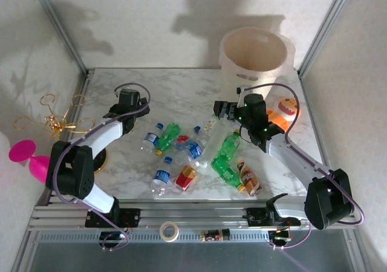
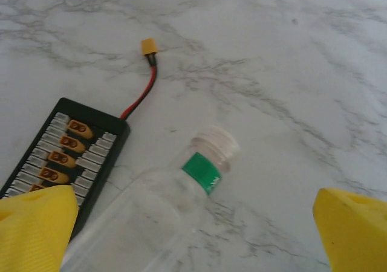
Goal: Put the plastic bottles in the bin
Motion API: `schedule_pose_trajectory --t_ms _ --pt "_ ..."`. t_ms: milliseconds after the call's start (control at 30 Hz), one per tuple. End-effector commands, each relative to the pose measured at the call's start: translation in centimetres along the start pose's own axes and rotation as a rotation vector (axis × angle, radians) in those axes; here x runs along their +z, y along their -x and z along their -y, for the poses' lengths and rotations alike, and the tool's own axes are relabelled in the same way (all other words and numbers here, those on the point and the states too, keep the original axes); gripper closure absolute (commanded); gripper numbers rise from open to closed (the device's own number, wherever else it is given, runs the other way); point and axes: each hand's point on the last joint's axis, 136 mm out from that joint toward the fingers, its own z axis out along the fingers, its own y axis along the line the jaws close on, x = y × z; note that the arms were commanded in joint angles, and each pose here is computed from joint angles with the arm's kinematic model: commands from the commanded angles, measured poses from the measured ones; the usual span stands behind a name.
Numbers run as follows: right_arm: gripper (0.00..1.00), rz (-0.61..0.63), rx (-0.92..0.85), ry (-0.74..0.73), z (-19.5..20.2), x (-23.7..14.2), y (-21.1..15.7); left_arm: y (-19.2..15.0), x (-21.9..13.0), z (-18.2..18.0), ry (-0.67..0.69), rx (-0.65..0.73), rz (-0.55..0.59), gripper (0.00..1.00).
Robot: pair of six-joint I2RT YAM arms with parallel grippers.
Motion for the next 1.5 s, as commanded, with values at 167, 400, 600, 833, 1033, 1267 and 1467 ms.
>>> schedule_pose_trajectory --t_ms 167,400,600,833,1033,1267,1467 --pt "0.01 0.081 -0.007 -0.011 -0.2 -1.0 1.7 -2.0 3.0 -2.7 0.103 0.006 -0.09 0.0" --pt "0.01 0.097 0.003 -0.016 -0.1 -1.1 2.0 -3.6 3.8 -2.5 0.076 -0.021 -0.153 0.0" --pt "0.01 0.111 0.02 -0.008 -0.3 -1.3 2.3 -5.8 3.2 -0.9 -0.009 -0.068 -0.216 0.0" --pt "0.01 0.105 0.038 -0.002 -0.5 -1.1 2.0 -8.2 2.5 -1.3 -0.01 -0.094 -0.246 0.0" --pt "0.01 0.095 0.043 0.004 -0.9 -0.8 1.6 -9.1 2.4 -2.0 0.028 -0.06 -0.244 0.02" --pt "0.01 0.091 0.036 0.001 -1.1 -0.8 1.5 -9.2 2.9 -1.8 0.031 -0.032 -0.24 0.15" --pt "0.01 0.06 0.042 -0.005 -1.1 -0.3 1.2 -9.1 3.2 -1.2 0.023 -0.002 -0.236 0.38"
